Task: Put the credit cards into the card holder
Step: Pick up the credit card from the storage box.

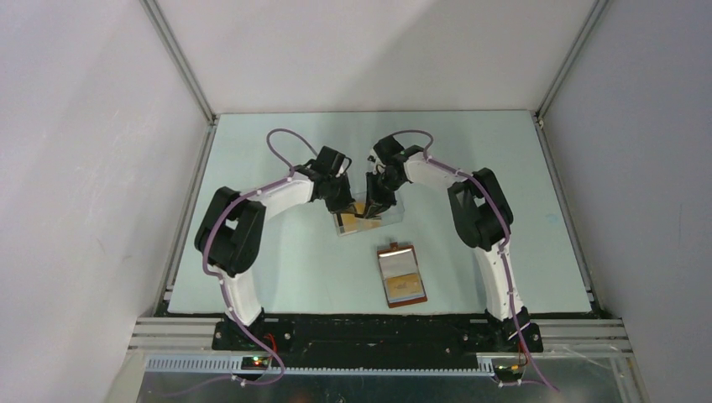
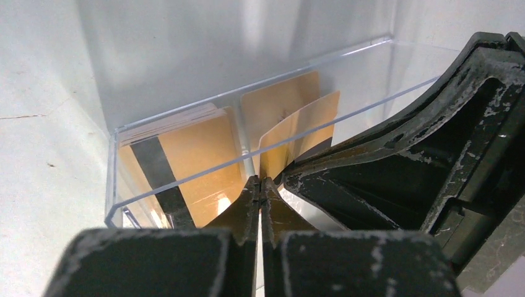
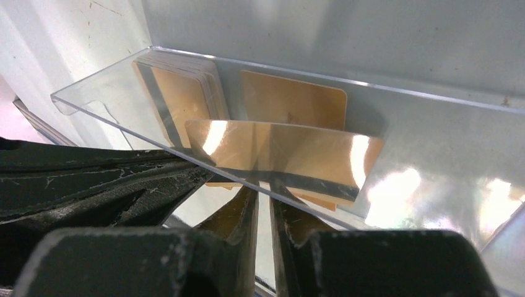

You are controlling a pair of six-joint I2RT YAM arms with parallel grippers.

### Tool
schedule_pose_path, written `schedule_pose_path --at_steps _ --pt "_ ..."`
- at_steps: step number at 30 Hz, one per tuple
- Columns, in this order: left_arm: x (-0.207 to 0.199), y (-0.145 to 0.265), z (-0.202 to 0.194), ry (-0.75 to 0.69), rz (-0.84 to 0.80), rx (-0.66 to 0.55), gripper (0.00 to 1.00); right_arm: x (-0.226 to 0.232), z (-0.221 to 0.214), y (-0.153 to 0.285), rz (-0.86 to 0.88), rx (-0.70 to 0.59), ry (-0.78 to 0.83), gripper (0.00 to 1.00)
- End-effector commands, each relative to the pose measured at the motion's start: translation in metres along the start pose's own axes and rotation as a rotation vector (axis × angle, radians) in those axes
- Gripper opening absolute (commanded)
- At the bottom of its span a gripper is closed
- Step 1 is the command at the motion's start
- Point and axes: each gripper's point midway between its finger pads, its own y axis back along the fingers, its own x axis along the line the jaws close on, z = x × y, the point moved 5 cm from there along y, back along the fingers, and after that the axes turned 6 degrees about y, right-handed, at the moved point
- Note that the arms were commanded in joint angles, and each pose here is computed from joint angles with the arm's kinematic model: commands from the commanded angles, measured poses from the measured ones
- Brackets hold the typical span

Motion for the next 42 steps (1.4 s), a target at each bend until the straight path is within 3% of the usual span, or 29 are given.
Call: schedule_pose_path --at_steps 1,8,16,22,32,42 --pt "-0.029 0.019 0.006 -0.017 -0.139 -0.032 0.00 0.009 0.006 0.025 0.012 -0.063 0.014 0.17" --pt "-0.033 0.037 0.009 -0.022 -0.176 -0.068 0.00 0.009 0.012 0.074 0.015 -0.142 0.026 0.21" --pt "-0.039 0.060 0.012 -0.016 -0.240 -0.104 0.00 0.004 0.004 0.110 0.065 -0.233 0.029 0.59" --pt "-0.044 0.087 0.015 -0.024 -0.298 -0.154 0.00 0.011 0.002 0.135 0.118 -0.296 0.047 0.75" --pt "-0.039 0.095 0.015 -0.012 -0.306 -0.166 0.00 0.014 -0.002 0.140 0.169 -0.288 0.047 0.79" --pt "-0.059 0.159 0.009 -0.037 -0.478 -0.221 0.00 0.021 -0.013 0.177 0.306 -0.351 0.056 0.88"
